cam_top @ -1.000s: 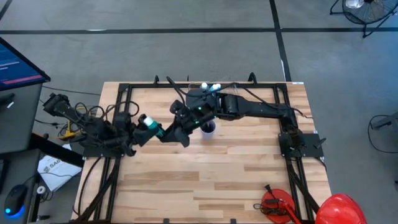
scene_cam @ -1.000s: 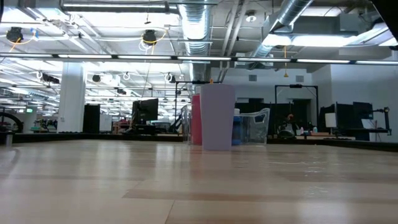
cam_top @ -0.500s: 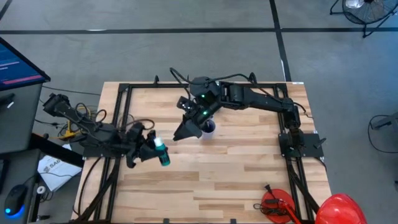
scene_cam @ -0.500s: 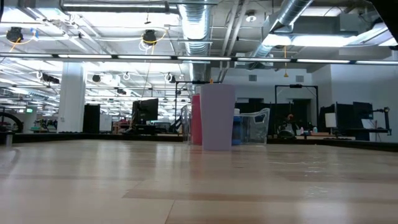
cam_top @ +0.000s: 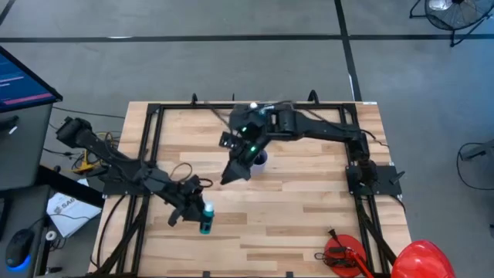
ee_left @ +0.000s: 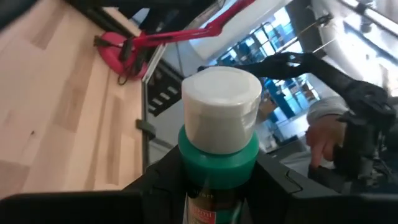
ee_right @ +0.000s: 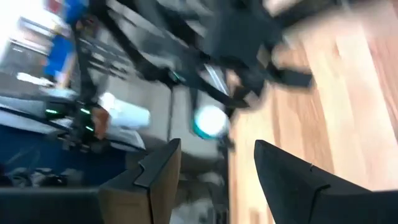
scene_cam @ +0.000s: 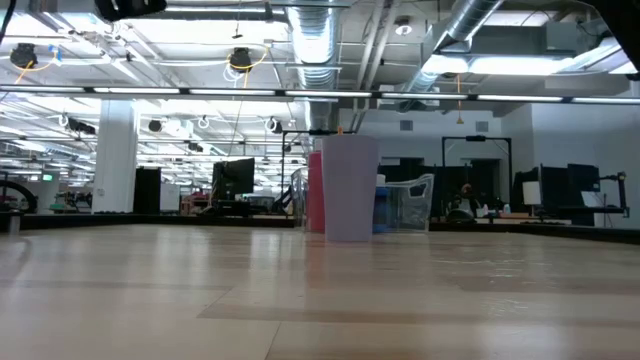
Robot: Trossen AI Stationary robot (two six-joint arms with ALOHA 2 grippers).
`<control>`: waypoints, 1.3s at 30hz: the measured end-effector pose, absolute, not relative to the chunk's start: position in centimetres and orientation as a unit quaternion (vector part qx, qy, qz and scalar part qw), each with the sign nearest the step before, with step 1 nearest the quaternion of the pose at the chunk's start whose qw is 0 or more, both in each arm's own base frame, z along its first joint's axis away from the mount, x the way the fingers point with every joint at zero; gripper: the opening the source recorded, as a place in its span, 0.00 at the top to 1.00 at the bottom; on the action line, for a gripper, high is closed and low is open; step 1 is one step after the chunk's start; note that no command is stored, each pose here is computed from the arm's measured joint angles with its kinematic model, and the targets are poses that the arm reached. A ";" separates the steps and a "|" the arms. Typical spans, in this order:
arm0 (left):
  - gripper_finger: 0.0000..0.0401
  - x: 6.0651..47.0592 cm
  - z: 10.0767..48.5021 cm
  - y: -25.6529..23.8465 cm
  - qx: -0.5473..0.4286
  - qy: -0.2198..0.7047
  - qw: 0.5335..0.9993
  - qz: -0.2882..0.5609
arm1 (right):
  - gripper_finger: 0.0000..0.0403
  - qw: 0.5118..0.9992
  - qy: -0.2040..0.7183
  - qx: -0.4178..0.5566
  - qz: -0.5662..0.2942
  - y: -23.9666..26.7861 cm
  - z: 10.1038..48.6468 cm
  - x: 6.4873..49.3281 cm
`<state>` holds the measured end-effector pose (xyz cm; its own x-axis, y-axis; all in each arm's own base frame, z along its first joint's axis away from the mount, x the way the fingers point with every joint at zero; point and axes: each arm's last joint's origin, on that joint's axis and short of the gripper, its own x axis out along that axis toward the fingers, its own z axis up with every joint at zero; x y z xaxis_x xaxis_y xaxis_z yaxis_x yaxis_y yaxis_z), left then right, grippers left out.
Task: Pick & Place Paint Supplies
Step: Put the green paint bottle into the transparent bin
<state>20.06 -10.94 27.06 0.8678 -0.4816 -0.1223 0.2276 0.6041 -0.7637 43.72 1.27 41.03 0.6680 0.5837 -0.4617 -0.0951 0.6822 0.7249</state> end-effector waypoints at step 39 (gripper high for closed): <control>0.71 20.7 26.1 -11.9 -0.402 0.181 0.875 -0.202 | 0.51 0.820 0.382 0.345 0.252 8.1 34.1 49.2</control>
<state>20.73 -11.86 26.08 0.8533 -0.4983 -0.1536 0.2079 0.5952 -0.7762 49.21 8.05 34.06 0.5817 0.6760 -0.4523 -0.1488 0.6351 0.7580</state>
